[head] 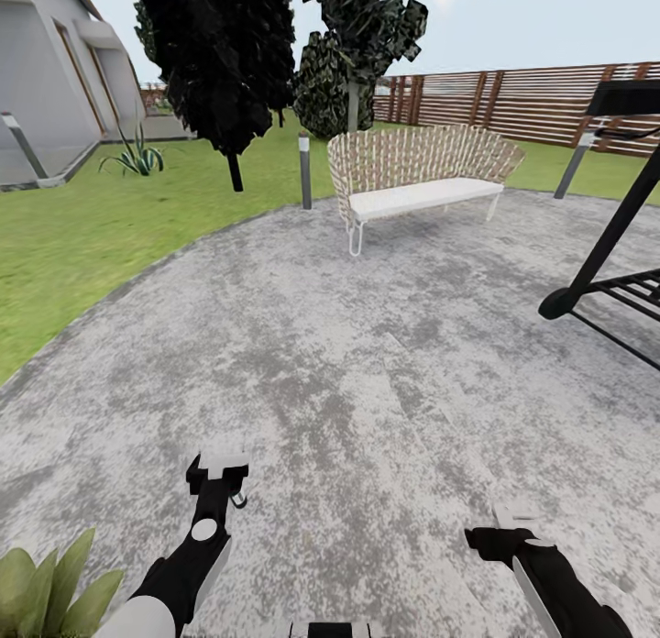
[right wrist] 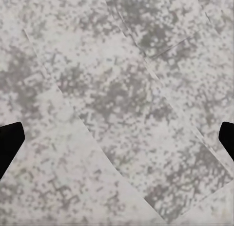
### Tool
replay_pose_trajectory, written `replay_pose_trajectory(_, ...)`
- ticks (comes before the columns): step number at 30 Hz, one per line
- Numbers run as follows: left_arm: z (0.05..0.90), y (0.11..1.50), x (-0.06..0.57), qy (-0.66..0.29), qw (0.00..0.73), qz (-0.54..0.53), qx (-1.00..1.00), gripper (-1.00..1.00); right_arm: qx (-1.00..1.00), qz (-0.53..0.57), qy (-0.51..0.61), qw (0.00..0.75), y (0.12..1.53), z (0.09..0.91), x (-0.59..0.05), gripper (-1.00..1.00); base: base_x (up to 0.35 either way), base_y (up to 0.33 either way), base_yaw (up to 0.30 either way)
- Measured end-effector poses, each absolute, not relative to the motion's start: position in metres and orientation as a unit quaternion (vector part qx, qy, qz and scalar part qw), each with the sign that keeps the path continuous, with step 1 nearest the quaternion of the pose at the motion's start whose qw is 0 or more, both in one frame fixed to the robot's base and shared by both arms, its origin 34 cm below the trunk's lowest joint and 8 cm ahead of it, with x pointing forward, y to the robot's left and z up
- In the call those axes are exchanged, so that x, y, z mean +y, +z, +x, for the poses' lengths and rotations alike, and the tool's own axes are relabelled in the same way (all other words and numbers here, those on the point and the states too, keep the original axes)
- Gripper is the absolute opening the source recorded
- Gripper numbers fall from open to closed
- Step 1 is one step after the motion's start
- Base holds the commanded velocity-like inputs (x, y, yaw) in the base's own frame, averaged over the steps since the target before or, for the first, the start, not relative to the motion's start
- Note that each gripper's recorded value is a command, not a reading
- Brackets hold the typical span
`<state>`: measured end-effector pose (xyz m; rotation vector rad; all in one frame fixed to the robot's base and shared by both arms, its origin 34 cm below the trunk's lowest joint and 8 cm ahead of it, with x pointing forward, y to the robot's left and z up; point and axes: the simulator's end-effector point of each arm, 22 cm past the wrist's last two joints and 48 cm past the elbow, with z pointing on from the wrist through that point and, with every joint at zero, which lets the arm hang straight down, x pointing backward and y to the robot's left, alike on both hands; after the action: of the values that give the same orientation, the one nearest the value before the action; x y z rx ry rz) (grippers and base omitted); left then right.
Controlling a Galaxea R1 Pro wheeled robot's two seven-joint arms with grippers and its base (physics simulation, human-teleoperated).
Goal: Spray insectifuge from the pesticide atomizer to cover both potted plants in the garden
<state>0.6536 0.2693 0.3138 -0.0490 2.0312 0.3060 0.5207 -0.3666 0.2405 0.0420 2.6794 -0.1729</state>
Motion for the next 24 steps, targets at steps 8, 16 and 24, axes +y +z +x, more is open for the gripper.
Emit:
replay_pose_trajectory(8, 0.652, 0.307, 0.269, 0.128, 0.513, -0.02, 0.849, 1.0, 0.973, 0.015, -0.063, 0.221, 0.236, 0.518, -0.367, 1.0, 0.0, 0.0, 0.0)
replay_pose_trajectory(16, 0.642, 0.282, 0.269, 0.128, 0.494, -0.017, 0.86, 1.0, 0.978, 0.014, -0.063, 0.2, 0.216, 0.506, -0.367, 1.0, 0.0, 0.0, 0.0)
replay_pose_trajectory(24, 0.64, 0.276, 0.269, 0.128, 0.489, -0.016, 0.863, 1.0, 0.979, 0.014, -0.064, 0.194, 0.211, 0.502, -0.367, 1.0, 0.0, 0.0, 0.0)
